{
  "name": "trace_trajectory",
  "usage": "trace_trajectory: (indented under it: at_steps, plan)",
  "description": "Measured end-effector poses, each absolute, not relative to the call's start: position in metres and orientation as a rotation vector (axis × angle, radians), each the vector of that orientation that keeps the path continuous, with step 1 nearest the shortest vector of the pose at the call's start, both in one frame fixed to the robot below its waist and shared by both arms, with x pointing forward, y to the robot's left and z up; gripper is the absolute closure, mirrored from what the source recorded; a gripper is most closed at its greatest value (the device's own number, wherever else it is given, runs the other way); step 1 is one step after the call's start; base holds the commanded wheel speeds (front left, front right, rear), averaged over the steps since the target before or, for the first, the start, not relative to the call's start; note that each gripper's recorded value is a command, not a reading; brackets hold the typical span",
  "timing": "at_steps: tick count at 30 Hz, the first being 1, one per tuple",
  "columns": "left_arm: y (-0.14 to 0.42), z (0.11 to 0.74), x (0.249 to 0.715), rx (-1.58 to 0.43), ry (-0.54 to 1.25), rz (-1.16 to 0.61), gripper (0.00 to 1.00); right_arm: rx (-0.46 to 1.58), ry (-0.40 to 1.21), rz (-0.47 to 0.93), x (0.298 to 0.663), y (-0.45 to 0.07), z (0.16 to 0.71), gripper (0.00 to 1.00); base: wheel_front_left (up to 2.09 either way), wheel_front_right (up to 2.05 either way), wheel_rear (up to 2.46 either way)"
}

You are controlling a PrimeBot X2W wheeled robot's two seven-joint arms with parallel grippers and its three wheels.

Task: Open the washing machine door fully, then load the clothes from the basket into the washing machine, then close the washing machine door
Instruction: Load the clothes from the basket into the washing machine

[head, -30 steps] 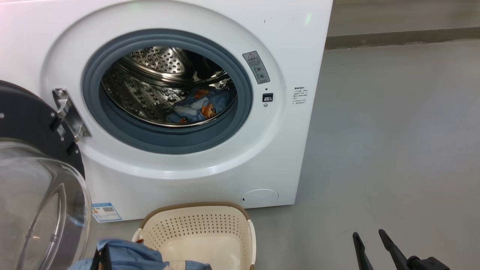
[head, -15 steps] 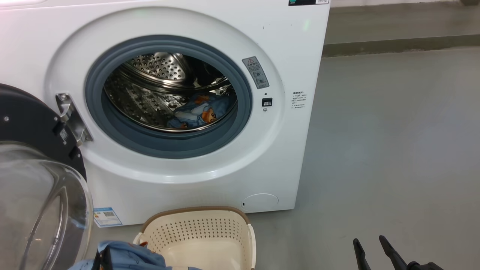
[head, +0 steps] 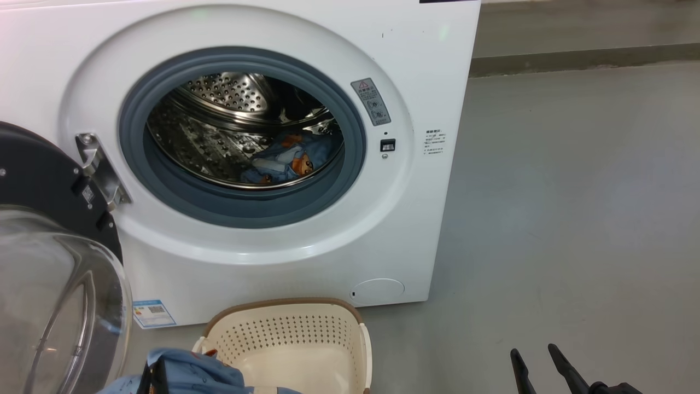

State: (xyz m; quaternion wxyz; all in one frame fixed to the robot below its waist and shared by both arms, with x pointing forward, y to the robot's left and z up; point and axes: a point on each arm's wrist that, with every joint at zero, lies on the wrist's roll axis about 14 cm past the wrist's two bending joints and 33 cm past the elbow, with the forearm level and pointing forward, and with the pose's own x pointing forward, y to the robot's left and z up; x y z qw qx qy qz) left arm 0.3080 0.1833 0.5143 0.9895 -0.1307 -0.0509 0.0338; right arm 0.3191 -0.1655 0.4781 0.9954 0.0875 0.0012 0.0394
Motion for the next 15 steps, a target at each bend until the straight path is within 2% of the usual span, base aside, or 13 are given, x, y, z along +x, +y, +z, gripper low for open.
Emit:
trace_trajectory:
  at_steps: [15]
  plan:
    - [0.1813,0.5122,0.3102,-0.264,-0.093,0.064,1.00,0.176,0.014,0.077,0.3195,-0.1657,0.4747,0.00,0.00,0.00,0.00]
